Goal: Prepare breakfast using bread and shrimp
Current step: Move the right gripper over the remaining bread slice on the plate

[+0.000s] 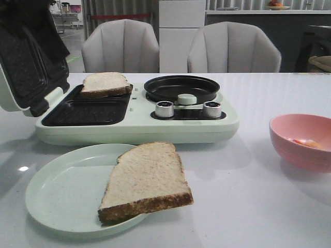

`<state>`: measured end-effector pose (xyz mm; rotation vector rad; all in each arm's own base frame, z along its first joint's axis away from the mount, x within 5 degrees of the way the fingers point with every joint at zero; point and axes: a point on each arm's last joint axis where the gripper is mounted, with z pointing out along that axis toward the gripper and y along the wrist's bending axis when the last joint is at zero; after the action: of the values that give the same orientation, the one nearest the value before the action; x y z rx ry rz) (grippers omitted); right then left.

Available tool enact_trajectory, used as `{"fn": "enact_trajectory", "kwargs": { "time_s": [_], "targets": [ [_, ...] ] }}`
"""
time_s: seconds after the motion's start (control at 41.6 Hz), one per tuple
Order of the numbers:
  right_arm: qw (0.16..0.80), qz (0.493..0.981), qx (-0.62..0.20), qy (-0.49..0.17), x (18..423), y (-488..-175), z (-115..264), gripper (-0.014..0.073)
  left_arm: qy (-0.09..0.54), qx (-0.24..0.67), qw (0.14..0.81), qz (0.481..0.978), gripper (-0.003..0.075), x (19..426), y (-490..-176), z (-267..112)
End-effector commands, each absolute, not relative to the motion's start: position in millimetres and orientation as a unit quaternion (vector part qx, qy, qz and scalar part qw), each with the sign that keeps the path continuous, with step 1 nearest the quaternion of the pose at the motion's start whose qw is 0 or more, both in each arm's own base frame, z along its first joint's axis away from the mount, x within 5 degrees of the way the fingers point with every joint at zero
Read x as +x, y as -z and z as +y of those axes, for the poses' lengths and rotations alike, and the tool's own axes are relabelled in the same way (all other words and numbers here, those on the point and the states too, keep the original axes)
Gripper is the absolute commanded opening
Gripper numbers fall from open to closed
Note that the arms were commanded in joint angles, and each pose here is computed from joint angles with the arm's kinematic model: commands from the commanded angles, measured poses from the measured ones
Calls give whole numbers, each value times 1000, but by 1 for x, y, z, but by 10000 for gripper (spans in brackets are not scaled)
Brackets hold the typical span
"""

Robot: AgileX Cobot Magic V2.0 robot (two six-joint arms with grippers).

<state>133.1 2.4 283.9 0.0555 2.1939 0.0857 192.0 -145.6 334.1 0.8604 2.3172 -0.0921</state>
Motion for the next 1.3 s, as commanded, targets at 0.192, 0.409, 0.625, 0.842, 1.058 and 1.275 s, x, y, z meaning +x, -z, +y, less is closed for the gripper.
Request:
{"fn": "enact_trajectory", "kwargs": {
  "time_s": [0.192, 0.409, 0.625, 0.842, 1.058, 1.275],
  "targets": [
    [494, 868, 21, -31, 138, -297, 2, 545, 203, 302, 396, 843, 498, 120, -355, -114],
    [498, 867, 23, -32, 138, -298, 2, 545, 229, 292, 426, 825, 498, 89, -351, -89],
    [454, 878, 26, -147, 138, -294, 23, 545, 231, 292, 431, 822, 498, 83, -349, -84],
    [370, 885, -42, -278, 149, -281, 69, 545, 236, 287, 446, 814, 498, 85, -351, -85],
    [300, 905, -65, -294, 171, -249, 108, 545, 237, 287, 448, 813, 498, 85, -352, -86],
    [229, 924, -32, -305, 190, -220, 133, 545, 237, 287, 448, 813, 498, 85, -352, -86]
  ]
}}
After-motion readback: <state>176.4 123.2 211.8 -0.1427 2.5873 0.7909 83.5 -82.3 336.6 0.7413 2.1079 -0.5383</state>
